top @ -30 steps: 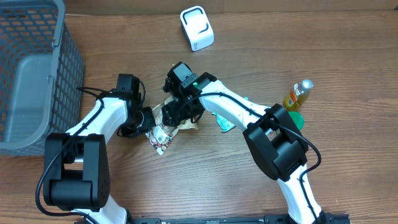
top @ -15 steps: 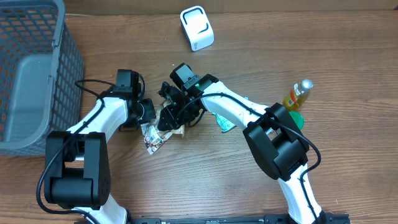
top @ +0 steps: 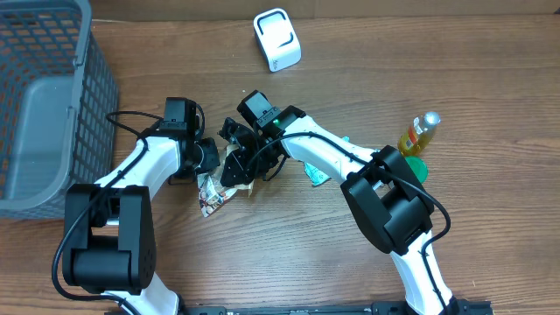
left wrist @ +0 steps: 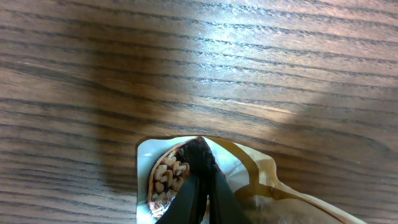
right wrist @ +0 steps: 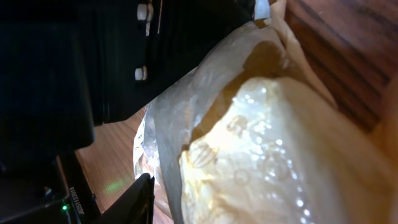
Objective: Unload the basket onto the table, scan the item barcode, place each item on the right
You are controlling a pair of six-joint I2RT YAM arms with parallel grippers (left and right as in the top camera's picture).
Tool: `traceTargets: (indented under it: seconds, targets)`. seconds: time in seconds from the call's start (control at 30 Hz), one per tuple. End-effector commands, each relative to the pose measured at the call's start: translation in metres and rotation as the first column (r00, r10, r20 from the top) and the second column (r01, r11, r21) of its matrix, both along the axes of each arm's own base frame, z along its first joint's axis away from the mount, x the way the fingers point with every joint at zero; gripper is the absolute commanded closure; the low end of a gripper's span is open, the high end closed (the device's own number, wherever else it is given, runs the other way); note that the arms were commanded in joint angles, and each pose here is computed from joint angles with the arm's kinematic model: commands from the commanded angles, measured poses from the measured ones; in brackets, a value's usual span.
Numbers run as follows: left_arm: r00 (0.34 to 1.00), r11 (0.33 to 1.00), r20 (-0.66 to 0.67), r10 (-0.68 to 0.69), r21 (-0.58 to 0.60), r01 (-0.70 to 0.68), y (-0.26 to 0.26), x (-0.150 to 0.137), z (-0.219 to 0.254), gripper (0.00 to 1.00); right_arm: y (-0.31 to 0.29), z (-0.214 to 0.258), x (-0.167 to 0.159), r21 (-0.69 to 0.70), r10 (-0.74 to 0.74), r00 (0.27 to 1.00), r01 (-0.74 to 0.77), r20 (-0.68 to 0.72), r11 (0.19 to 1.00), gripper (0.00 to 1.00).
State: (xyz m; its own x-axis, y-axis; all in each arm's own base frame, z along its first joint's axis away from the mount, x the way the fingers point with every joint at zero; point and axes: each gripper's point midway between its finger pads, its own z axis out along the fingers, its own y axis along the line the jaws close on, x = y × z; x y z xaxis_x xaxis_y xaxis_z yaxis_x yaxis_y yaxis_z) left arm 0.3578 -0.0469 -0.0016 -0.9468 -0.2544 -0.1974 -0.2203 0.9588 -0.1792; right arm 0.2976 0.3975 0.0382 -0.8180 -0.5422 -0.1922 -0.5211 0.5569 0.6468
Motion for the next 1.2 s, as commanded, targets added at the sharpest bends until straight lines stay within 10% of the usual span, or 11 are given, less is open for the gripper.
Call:
traceTargets:
  seconds: [0.0, 0.57, 0.63, 0.73, 1.17]
  targets:
    - [0.994, 0.999, -0.1, -0.032, 0.013, 0.033, -0.002, -0.023, -0.028, 0.96, 0.006, 0.012, -0.007, 0.051, 0.026, 1.0, -0.025, -0.016, 0.998, 0.96]
    - [0.995, 0.996, 0.034, 0.089, 0.01, -0.089, 0.041, 0.042, 0.082, 0.95, 0.005, 0.012, -0.01, 0.061, 0.054, 0.999, -0.053, -0.01, 0.997, 0.96]
    - [0.991, 0.992, 0.054, 0.122, 0.008, -0.123, 0.055, 0.05, 0.101, 0.71, 0.005, 0.012, -0.011, 0.061, 0.054, 0.998, -0.053, -0.01, 0.997, 0.96]
    - [0.986, 0.988, 0.065, 0.155, 0.008, -0.156, 0.07, 0.054, 0.112, 0.04, 0.005, 0.012, -0.011, 0.061, 0.054, 0.998, -0.053, -0.01, 0.997, 0.96]
    - [0.984, 0.985, 0.056, 0.169, 0.009, -0.17, 0.075, 0.051, 0.111, 0.0, 0.005, 0.012, -0.011, 0.058, 0.054, 0.998, -0.053, -0.012, 0.997, 0.96]
